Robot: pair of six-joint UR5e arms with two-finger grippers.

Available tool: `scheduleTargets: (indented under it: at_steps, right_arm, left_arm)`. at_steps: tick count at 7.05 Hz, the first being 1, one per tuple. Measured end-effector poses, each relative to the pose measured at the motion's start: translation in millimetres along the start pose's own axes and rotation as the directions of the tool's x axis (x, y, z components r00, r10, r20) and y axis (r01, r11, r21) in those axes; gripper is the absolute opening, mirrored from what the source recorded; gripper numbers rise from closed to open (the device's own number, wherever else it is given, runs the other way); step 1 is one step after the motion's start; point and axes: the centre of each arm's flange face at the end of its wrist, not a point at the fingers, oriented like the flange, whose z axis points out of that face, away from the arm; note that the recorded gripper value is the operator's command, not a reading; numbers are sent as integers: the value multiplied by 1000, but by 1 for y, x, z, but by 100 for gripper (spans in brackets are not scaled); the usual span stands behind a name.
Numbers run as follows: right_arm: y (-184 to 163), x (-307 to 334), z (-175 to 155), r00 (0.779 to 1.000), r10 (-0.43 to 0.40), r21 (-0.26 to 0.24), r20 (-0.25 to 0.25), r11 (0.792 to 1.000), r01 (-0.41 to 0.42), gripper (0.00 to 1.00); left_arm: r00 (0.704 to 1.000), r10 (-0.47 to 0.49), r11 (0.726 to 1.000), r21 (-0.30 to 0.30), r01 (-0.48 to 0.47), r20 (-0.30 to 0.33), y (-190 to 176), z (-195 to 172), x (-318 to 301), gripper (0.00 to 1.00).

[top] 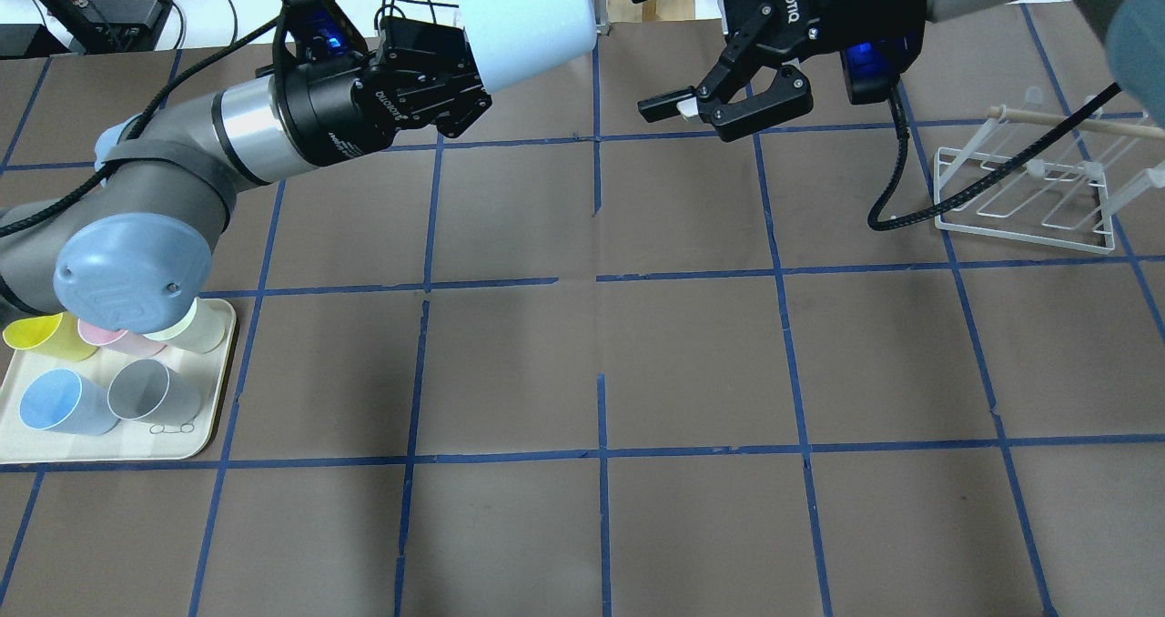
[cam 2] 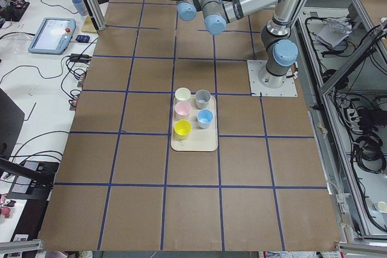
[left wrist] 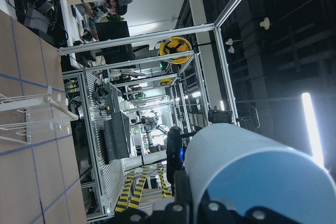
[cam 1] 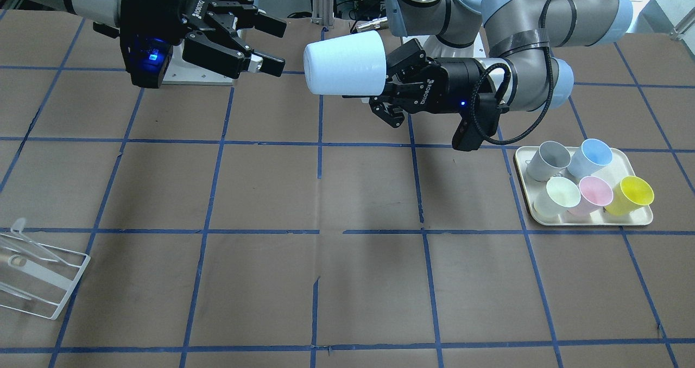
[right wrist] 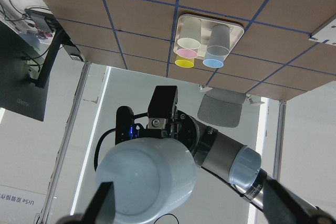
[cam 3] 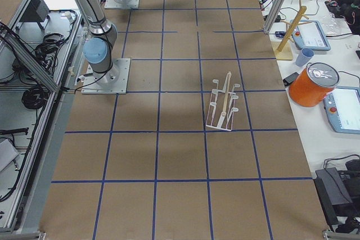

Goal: Transfer IKEA cup to right arm and place on rack

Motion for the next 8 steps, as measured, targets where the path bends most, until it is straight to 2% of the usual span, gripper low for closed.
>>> scheduleTargets:
  at_steps: [3,5,7,8]
  right_arm:
    - [-15,-14,5,997,82,-39,5,996,-82,100]
    - [-16,-26,5,991,130,-62,34,990,-128,100]
    - [-14,-32,12,991,126,-57,51,991,-123,100]
    - [-12,-31,22,992,117,-56,37,992,-115,100]
  left_arm:
    - [1000,-10,1000,-2,10,-13,4,3,-1,0]
    - [1000,-11,1000,-13,10,-16,6,8,-3,0]
    - [1000,-6,1000,-19,6,-16,5,10,-6,0]
    - [1000,-5,1000,-20,5,-16,6,10,-6,0]
